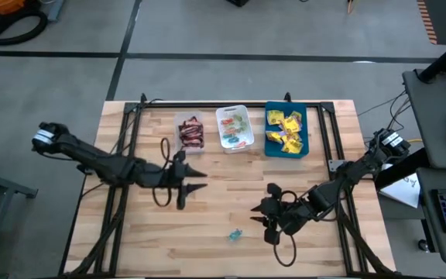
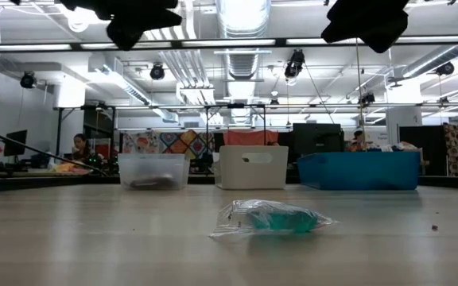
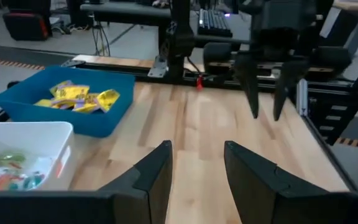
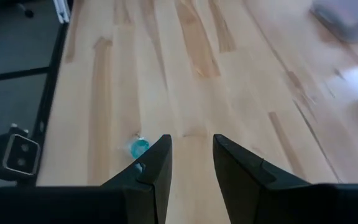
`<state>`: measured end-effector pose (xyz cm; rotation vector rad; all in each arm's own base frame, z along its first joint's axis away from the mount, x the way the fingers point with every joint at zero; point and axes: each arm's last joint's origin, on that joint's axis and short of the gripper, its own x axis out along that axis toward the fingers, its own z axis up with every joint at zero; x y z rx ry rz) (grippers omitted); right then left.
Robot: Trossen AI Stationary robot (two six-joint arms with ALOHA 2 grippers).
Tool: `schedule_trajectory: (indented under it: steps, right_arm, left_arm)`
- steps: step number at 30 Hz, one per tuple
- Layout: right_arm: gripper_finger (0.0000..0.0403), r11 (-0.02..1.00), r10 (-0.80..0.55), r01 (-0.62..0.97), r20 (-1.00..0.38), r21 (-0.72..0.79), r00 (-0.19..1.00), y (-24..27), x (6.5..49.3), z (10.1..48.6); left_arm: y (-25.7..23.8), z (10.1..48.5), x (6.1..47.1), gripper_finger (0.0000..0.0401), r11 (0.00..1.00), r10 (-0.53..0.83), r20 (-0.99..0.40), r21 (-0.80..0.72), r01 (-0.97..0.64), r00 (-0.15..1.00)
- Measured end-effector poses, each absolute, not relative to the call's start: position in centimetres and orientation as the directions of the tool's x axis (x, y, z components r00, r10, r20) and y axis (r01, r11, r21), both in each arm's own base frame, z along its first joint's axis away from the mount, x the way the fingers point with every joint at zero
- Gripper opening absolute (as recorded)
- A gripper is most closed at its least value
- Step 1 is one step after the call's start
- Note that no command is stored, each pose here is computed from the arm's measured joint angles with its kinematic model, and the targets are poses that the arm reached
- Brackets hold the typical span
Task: Sort candy
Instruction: Put the blue jelly candy into the white bin
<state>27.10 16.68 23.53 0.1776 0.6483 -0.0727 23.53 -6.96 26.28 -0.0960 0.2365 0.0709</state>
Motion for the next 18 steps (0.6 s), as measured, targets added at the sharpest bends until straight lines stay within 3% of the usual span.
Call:
schedule_trajectory:
  steps: [7, 18]
  right_arm:
    - [0.0109, 0.993, 0.008, 0.061, -0.563, 0.104, 0.827, 17.0, 29.0, 22.5]
    - [0.0109, 0.995, 0.031, -0.084, -0.629, -0.056, 0.777, 19.3, 32.6, 19.5]
  left_arm:
    - [-9.2, 25.4, 22.5, 0.0129, 0.991, 0.095, -0.205, -0.077, -0.113, 0.974]
    - [-9.9, 26.0, 22.8, 0.0129, 0.992, 0.084, -0.195, -0.073, -0.1, 0.977]
